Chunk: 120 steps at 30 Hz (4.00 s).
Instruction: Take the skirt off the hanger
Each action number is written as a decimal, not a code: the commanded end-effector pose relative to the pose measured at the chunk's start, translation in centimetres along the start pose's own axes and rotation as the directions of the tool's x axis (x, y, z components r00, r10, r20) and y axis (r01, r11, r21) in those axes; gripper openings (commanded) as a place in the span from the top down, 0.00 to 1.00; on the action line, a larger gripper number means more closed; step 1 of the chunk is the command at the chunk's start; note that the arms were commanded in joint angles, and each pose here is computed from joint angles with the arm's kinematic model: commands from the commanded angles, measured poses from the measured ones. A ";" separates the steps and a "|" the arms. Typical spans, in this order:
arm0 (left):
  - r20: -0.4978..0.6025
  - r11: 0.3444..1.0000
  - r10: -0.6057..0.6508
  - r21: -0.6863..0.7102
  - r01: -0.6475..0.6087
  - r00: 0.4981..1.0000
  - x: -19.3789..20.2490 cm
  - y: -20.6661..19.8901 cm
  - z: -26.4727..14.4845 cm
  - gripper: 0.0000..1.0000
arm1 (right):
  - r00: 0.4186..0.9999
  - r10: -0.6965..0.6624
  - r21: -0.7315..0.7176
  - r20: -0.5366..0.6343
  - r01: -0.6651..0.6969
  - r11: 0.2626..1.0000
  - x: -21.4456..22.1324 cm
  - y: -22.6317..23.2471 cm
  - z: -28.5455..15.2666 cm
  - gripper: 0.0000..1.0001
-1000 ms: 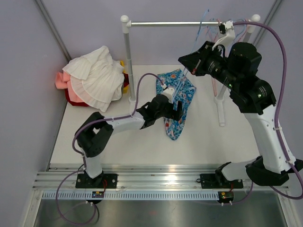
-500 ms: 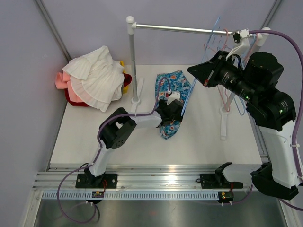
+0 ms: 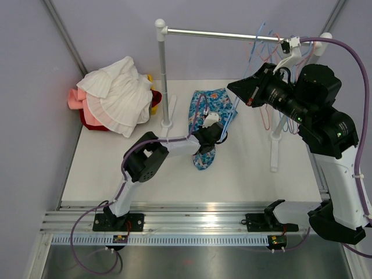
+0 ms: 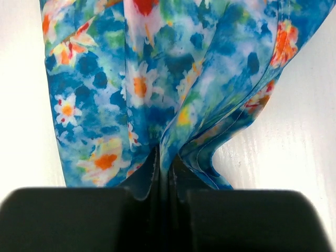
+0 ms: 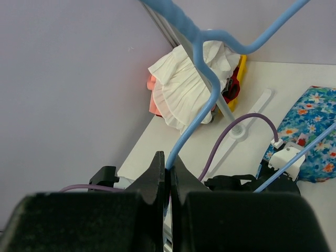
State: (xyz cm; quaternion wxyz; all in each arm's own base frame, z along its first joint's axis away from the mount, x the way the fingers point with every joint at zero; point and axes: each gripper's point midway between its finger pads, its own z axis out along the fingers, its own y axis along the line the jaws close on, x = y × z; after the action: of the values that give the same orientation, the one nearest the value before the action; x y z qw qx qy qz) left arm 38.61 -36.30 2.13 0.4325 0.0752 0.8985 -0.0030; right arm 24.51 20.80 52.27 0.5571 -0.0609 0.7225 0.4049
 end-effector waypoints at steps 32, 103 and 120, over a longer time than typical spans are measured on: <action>0.510 0.946 0.029 -0.292 0.141 0.860 -25.7 29.7 -37.0 1.00 | 0.963 -0.119 0.121 0.242 0.091 0.988 -4.1 -5.1 11.3 1.00; 0.075 0.557 -0.600 -0.676 0.483 0.796 0.7 46.0 -21.0 0.01 | 0.985 0.057 0.114 0.166 -0.077 0.991 -2.5 -4.5 1.2 0.01; -0.133 0.518 -0.767 -0.705 0.484 0.628 9.4 46.8 -14.3 0.01 | 0.986 0.055 0.060 0.157 -0.065 0.996 -1.3 -3.0 -2.4 0.01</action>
State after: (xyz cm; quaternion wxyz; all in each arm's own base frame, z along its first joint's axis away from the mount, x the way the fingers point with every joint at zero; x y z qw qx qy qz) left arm 25.27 11.88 5.52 0.1421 -0.3936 0.8924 0.1689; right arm 24.43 16.34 52.39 0.6038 0.0185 0.6907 0.3976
